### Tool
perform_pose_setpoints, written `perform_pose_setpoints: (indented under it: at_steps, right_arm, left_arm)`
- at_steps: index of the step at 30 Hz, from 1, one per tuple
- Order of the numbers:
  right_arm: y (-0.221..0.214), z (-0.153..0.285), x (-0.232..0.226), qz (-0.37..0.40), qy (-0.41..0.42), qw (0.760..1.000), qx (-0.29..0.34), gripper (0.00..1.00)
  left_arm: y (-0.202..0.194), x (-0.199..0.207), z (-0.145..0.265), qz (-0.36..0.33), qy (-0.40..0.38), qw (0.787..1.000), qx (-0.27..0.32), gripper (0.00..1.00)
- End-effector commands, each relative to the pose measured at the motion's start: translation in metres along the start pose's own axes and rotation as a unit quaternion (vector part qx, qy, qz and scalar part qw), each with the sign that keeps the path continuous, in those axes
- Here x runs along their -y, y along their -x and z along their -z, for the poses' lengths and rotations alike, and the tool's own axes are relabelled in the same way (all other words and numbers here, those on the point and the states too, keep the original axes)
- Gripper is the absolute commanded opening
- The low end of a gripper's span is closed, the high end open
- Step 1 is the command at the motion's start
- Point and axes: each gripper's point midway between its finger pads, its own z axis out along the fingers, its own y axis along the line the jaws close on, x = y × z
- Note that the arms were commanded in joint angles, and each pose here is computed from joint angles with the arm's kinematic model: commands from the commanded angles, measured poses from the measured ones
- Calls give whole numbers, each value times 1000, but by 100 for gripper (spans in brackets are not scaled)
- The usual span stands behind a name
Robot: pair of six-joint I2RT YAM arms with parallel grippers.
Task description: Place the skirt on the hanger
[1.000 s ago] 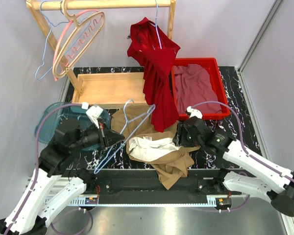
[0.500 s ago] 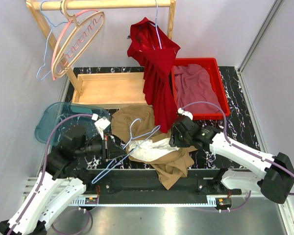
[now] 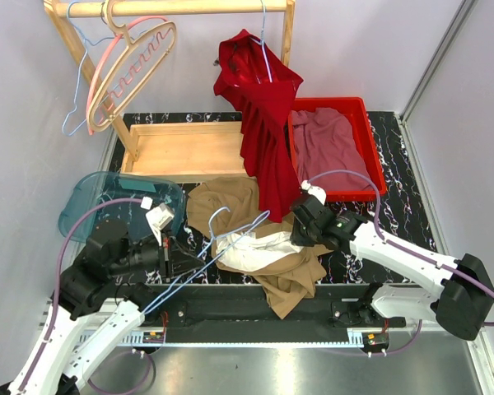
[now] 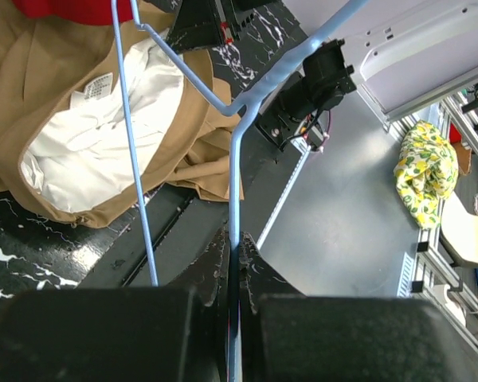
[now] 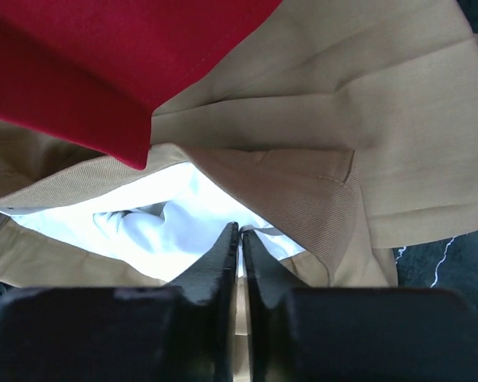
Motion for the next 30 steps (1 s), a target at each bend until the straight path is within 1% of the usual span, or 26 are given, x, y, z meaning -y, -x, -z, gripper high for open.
perform_pose_setpoints:
  at_steps: [1,2,8,11,16,22,25,30]
  right_arm:
    - [7,-1,6,-12,-16,1000,20,2]
    - [7,-1,6,-10,-17,1000,20,0]
    - [9,11,12,-16,-20,999,31,0]
    - [11,21,14,-23,-12,999,39,0]
    - [10,35,9,-34,16,998,44,0]
    - [15,48,8,-39,31,997,55,0]
    - [15,50,8,-39,31,997,56,0]
    - [16,51,9,-44,28,997,58,0]
  left_arm:
    - [-9,5,1,-11,-24,1000,-9,0]
    - [-14,2,-2,-2,-25,1000,-18,0]
    - [-25,9,-3,2,-60,998,-29,0]
    - [-25,15,-2,0,-79,997,-24,0]
    - [-16,10,-11,-8,-81,997,-2,0]
    - [-19,1,-22,-4,-83,997,-6,0]
    - [-19,5,-26,0,-113,994,1,0]
    - [-21,4,-31,8,-123,992,1,0]
